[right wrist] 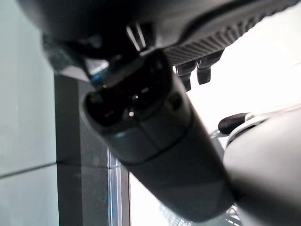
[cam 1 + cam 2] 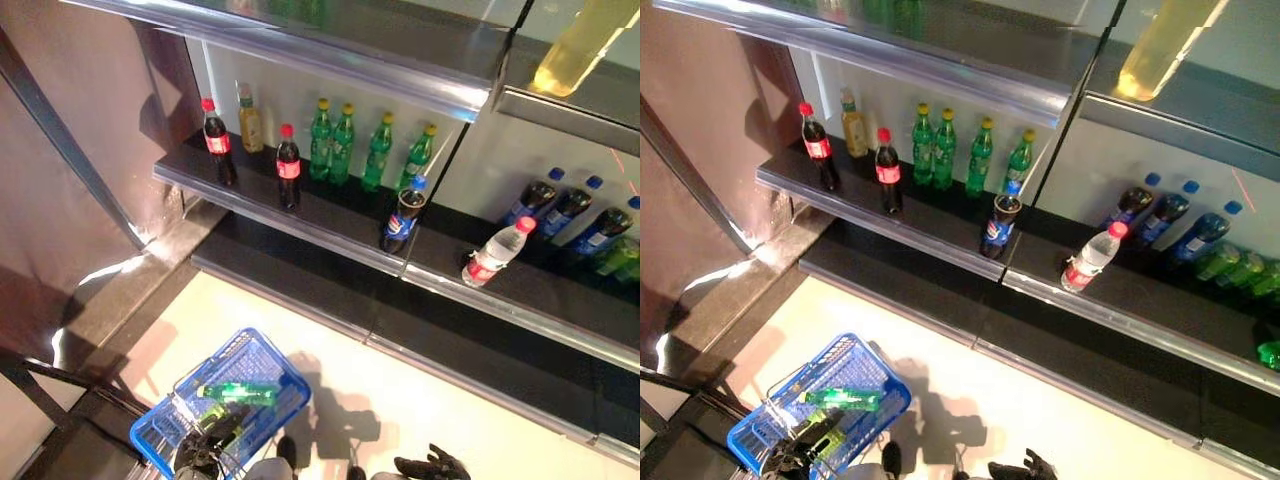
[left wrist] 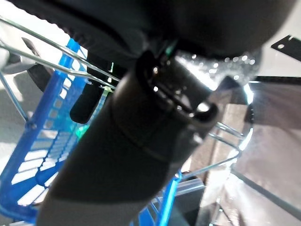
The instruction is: Pick up the drink and place into the basket.
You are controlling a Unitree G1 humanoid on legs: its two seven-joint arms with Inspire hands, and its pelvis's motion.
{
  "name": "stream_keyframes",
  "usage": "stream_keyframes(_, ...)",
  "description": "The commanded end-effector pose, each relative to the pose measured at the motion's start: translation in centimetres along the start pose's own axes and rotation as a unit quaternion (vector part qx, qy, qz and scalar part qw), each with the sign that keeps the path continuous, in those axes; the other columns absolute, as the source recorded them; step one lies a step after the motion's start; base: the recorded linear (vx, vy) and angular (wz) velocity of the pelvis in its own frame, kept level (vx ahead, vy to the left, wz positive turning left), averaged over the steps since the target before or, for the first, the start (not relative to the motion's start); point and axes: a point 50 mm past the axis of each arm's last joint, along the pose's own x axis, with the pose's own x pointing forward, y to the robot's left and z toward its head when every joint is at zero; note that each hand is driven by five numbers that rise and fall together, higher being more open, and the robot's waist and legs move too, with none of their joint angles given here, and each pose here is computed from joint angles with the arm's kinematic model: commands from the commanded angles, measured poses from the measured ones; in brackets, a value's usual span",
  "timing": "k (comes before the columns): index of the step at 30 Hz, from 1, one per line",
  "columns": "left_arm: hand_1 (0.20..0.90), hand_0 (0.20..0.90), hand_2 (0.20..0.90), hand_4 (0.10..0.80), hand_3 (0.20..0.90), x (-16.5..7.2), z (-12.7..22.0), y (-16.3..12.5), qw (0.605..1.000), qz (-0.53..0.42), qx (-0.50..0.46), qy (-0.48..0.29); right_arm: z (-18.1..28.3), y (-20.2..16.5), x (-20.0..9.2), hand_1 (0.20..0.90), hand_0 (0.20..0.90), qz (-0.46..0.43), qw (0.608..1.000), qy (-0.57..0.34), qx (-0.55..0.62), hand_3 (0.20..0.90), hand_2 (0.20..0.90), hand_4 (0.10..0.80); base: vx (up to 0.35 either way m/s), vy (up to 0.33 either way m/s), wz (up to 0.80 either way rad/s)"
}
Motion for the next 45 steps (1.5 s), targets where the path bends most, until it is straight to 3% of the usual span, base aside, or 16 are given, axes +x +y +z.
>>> stream_keyframes(1,0.300,0.300,0.300,0.100,0.200,-0.9,-1.1,-1.3,0.998,-0.046,-0.030,-0.031,1.0,-3.4,0.1,0.900,0.900,-0.039,0.999,-0.016,-0.022,0.900,0.900,0.800,0.173,0.074,-0.19)
stream_keyframes(7,0.300,0.300,0.300,0.100,0.200,-1.3,-2.3,-0.4,0.999,-0.037,0.000,-0.015,0.5,-3.7,0.0,0.900,0.900,-0.032,0.999,-0.026,-0.019,0.900,0.900,0.800,0.278,0.201,-0.11)
stream_keyframes(11,0.300,0.300,0.300,0.100,0.200,-0.7,-1.1,-1.1,0.998,-0.050,0.026,-0.019,1.9,-2.6,0.0,0.900,0.900,-0.017,0.997,-0.064,-0.050,0.900,0.900,0.800,0.181,0.251,-0.16)
stream_keyframes(17,0.300,0.300,0.300,0.100,0.200,-0.4,1.9,-1.2,0.996,-0.058,0.025,-0.063,8.7,1.5,-2.2,0.900,0.900,0.056,0.957,-0.232,-0.167,0.900,0.900,0.800,0.048,0.077,-0.36)
stream_keyframes(21,0.300,0.300,0.300,0.100,0.200,-0.3,3.2,-1.8,0.994,-0.070,0.032,-0.080,14.6,2.7,-6.0,0.900,0.900,0.117,0.902,-0.362,-0.205,0.900,0.900,0.800,-0.036,-0.089,-0.35)
stream_keyframes(27,0.300,0.300,0.300,0.100,0.200,-0.8,1.4,-1.1,0.995,-0.071,0.035,-0.055,18.8,2.5,-11.2,0.900,0.900,0.170,0.828,-0.485,-0.223,0.900,0.900,0.800,0.027,-0.092,0.11)
stream_keyframes(28,0.300,0.300,0.300,0.100,0.200,-1.0,0.6,-0.6,0.996,-0.067,0.046,-0.045,20.2,2.4,-13.2,0.900,0.900,0.180,0.796,-0.533,-0.224,0.900,0.900,0.800,0.019,-0.079,-0.05)
stream_keyframes(32,0.300,0.300,0.300,0.100,0.200,-1.3,-0.7,0.4,0.996,-0.054,0.060,-0.025,22.6,1.8,-16.8,0.900,0.900,0.189,0.742,-0.610,-0.204,0.900,0.900,0.800,0.007,-0.029,-0.02)
stream_keyframes(37,0.300,0.300,0.300,0.100,0.200,-1.4,-1.3,0.6,0.996,-0.050,0.072,-0.012,26.2,1.5,-22.7,0.900,0.900,0.184,0.636,-0.732,-0.164,0.900,0.900,0.800,0.025,0.031,-0.01)
stream_keyframes(41,0.300,0.300,0.300,0.100,0.200,-1.4,-1.4,0.4,0.996,-0.056,0.075,-0.010,27.8,1.1,-25.1,0.900,0.900,0.146,0.598,-0.781,-0.104,0.900,0.900,0.800,0.042,0.042,0.02)
stream_keyframes(45,0.300,0.300,0.300,0.100,0.200,-1.3,-1.7,0.2,0.995,-0.061,0.076,-0.004,28.6,0.7,-25.2,0.900,0.900,0.088,0.606,-0.790,-0.032,0.900,0.900,0.800,0.052,0.043,0.07)
